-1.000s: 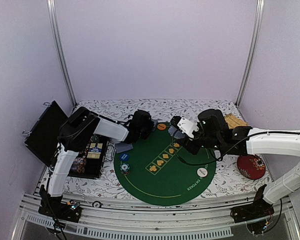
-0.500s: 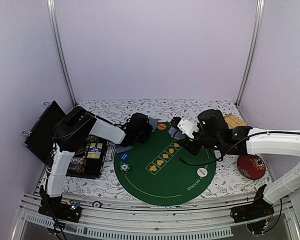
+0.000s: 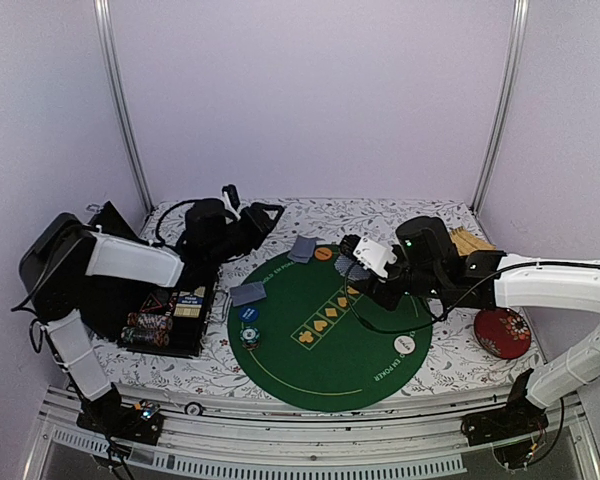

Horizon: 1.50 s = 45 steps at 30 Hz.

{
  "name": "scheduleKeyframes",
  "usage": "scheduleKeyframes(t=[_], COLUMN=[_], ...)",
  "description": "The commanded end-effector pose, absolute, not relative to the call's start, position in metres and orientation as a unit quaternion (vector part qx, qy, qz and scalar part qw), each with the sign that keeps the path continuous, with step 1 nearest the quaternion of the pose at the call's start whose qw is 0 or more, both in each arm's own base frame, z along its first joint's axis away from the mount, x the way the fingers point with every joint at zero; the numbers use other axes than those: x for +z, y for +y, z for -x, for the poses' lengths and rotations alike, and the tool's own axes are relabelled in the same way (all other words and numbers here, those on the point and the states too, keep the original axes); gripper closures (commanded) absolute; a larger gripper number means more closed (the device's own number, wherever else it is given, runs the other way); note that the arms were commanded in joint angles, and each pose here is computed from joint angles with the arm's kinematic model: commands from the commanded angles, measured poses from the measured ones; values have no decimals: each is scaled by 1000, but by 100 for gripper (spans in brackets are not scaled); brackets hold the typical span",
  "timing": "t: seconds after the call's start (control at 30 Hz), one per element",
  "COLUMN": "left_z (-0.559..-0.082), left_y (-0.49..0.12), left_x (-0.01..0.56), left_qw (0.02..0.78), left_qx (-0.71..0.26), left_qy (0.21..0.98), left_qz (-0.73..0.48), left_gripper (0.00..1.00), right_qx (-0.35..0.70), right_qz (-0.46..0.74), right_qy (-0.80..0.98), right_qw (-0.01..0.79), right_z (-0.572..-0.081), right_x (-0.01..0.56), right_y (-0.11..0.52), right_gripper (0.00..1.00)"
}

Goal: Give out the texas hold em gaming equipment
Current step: Pick up the poker card from the face-down deck piles.

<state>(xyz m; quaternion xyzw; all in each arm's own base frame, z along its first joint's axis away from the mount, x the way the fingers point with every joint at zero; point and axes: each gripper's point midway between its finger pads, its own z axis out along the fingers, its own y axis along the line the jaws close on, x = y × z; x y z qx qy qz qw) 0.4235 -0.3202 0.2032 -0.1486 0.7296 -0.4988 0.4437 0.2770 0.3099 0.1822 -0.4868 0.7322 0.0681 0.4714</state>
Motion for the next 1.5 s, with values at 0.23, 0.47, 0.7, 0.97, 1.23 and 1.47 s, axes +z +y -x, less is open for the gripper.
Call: scheduleKeyframes(t=[0.23,0.47,0.7,0.97,1.23,1.47], left_z=[-293,-277,-282,-287,-295,-294], left_y=[-389,-408,-415,-418,-409,-401], left_x=[255,250,225,218,224,231], left_qw=[382,357,339,342,374,390], left_qx=[-522,-510,-485,-480,-441,-430], left_qy=[676,670,693,702,716,717], left_qz=[-353,-405,-413,-400,-391,-387], left_gripper=[9,17,27,27,53,60], right_qx=[97,108,115,121,118,115], right_qz=[506,525,533,539,538,536], right_qy=[703,692,684,680,680,683], right_qw=[490,484,484,482,484,483], right_z=[-280,-272,-269,-267,-266,-266], right_x=[208,204,204,201,201,197], right_y=[334,351,364,370,368,365], right_gripper=[54,54,54,54,54,54])
